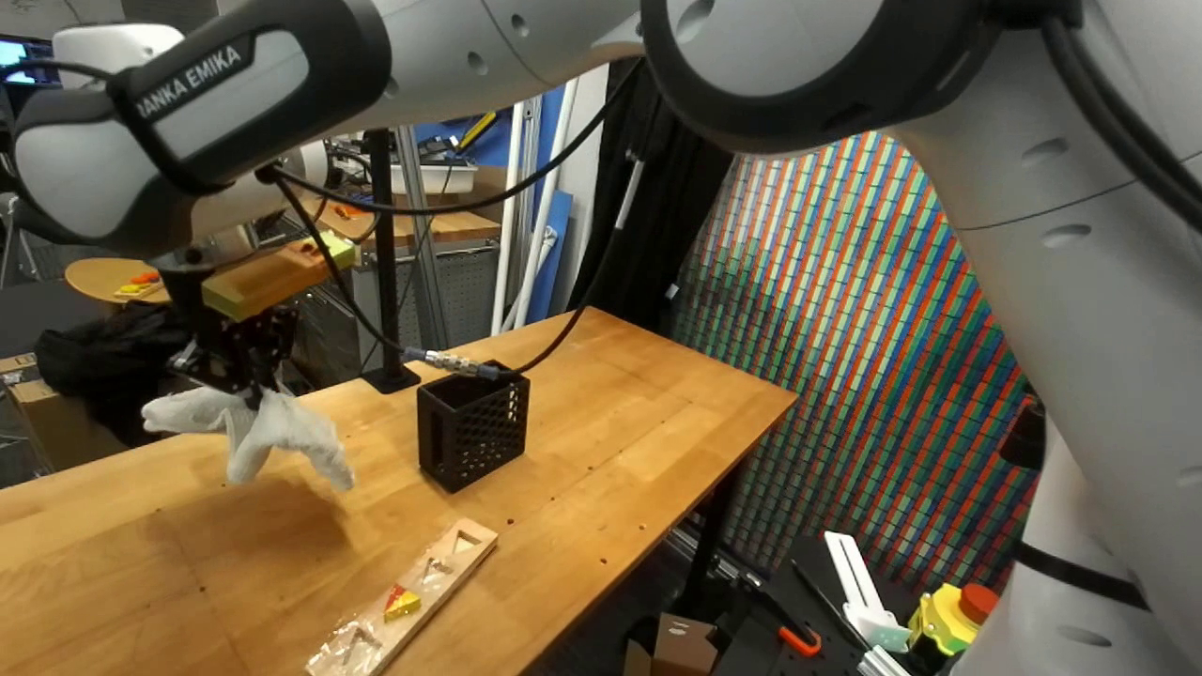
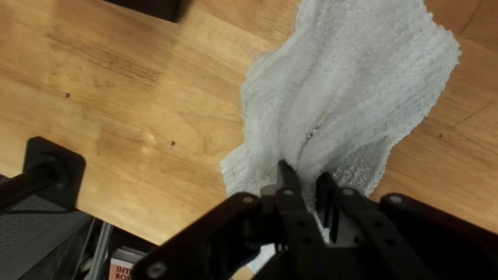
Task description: Put the towel inside the black box
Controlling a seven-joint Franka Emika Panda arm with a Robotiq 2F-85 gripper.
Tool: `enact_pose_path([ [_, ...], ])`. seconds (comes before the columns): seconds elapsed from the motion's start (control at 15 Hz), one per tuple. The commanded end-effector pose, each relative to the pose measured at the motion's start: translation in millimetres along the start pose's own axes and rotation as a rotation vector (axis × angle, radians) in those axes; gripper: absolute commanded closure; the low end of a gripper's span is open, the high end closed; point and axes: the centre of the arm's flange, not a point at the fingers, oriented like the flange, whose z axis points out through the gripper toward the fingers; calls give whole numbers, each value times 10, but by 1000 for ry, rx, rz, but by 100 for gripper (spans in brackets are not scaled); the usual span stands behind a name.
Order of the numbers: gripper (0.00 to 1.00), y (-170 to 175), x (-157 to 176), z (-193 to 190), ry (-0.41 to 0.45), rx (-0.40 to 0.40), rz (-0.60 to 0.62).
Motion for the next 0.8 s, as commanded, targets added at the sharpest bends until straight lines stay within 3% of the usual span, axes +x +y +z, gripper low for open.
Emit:
enact_pose_path([
  [0.0,95,318,-334,-489,-17,-32,9],
  [0.4,95,992,-841,-837,-48,-48,81],
  [0.73,95,1524,-1343,-866,-62,-45,111],
])
